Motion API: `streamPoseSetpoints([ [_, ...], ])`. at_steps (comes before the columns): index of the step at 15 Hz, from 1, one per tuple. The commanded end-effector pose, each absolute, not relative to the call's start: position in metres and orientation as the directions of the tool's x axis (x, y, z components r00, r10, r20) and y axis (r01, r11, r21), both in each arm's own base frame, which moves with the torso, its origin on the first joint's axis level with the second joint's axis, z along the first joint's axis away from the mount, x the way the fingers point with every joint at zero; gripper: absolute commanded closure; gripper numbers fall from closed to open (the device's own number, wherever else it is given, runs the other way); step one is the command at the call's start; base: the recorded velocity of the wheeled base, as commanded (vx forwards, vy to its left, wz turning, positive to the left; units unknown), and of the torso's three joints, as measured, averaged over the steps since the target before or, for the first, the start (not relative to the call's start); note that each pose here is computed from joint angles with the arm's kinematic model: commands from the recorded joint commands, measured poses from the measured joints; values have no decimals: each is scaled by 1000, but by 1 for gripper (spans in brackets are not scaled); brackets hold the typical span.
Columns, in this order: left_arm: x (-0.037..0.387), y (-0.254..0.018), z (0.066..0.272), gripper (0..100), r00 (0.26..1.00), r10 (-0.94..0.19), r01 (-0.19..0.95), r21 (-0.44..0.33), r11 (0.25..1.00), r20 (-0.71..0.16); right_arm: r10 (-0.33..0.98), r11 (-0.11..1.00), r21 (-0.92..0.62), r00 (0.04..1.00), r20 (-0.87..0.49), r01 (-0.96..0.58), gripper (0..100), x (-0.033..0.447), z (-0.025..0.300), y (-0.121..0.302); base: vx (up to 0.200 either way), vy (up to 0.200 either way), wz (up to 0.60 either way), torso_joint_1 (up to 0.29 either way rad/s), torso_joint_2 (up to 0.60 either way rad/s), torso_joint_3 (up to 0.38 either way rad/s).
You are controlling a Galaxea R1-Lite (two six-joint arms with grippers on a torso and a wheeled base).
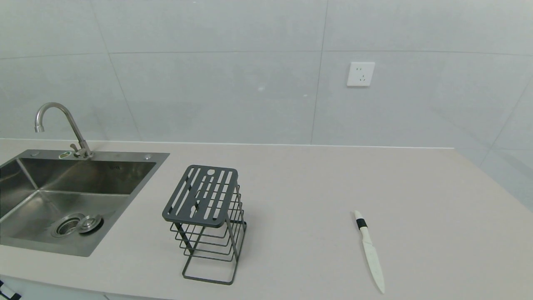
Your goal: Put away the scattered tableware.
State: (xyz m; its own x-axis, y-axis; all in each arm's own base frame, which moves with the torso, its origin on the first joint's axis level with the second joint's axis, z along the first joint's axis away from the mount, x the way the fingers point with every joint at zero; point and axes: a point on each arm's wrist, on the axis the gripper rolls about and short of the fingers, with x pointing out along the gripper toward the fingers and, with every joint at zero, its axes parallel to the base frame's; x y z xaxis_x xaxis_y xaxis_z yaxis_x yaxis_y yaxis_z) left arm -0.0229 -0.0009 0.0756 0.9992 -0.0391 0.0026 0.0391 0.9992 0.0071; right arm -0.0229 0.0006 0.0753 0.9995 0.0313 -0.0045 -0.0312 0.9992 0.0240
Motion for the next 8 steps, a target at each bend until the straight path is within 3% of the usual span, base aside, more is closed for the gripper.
streamPoseSetpoints([
  [1, -23, -1, 76, 0, 999, -40, 40, 6, 999, 2, 32, 999, 26, 999, -6, -32, 0, -23, 75, 1, 0, 0, 0, 0, 0, 0],
  [8, -23, -1, 76, 0, 999, -44, 44, 2, 999, 3, 31, 999, 25, 1000, -6, -31, 0, -23, 75, 1, 0, 0, 0, 0, 0, 0],
])
